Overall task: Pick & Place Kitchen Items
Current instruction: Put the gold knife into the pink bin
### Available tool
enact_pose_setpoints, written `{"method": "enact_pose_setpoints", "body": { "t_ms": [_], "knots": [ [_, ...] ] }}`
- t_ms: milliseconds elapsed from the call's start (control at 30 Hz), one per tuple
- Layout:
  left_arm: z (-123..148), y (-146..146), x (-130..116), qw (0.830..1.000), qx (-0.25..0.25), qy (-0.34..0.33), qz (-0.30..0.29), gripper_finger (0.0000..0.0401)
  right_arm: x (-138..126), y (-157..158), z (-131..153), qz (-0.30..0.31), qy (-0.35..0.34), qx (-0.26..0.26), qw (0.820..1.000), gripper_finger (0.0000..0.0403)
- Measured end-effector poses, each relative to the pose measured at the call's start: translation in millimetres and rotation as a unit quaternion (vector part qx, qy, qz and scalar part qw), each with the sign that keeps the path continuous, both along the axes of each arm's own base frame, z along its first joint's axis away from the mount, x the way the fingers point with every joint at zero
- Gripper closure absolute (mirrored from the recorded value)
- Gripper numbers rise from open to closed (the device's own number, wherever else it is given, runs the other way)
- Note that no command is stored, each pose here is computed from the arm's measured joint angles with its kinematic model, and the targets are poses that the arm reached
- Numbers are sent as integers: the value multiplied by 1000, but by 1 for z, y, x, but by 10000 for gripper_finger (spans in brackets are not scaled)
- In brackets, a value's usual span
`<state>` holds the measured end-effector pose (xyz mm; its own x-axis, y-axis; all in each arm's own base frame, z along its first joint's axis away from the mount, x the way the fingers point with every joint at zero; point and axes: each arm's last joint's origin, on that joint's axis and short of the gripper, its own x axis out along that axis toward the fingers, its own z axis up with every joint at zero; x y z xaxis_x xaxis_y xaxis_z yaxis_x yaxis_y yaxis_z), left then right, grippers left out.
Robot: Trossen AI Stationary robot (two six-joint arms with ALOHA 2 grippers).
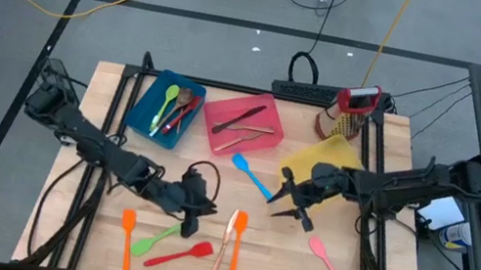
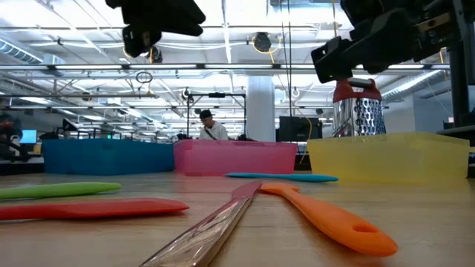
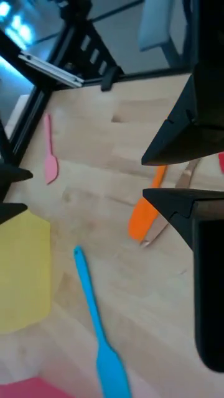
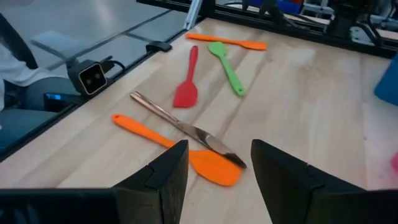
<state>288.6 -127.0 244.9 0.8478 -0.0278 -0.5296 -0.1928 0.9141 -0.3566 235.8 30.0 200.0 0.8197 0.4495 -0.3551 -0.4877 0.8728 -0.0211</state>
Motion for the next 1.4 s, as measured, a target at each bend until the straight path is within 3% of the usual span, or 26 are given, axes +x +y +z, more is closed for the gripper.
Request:
{"method": "enact_pose_setpoints", "body": {
  "t_ms": [233,533,700,900,1100,1400],
  "knots": [
    [-26,-27,4,998,-51,14,39,329,0,3,-1,9,-5,-7,1000,234],
    [-69,-46,18,986,-128,87,61,329,1,3,-1,10,-7,-9,1000,234],
    [-72,-63,41,989,-97,107,44,329,1,3,0,19,-21,-31,999,234],
    [-73,-76,68,979,-35,194,59,329,1,3,0,29,-38,-54,997,234],
    [-59,-82,87,981,-26,186,52,329,2,3,3,35,-62,-71,995,234],
    [-69,-80,90,974,-48,215,55,329,2,3,4,44,-79,-92,992,234]
  ]
}}
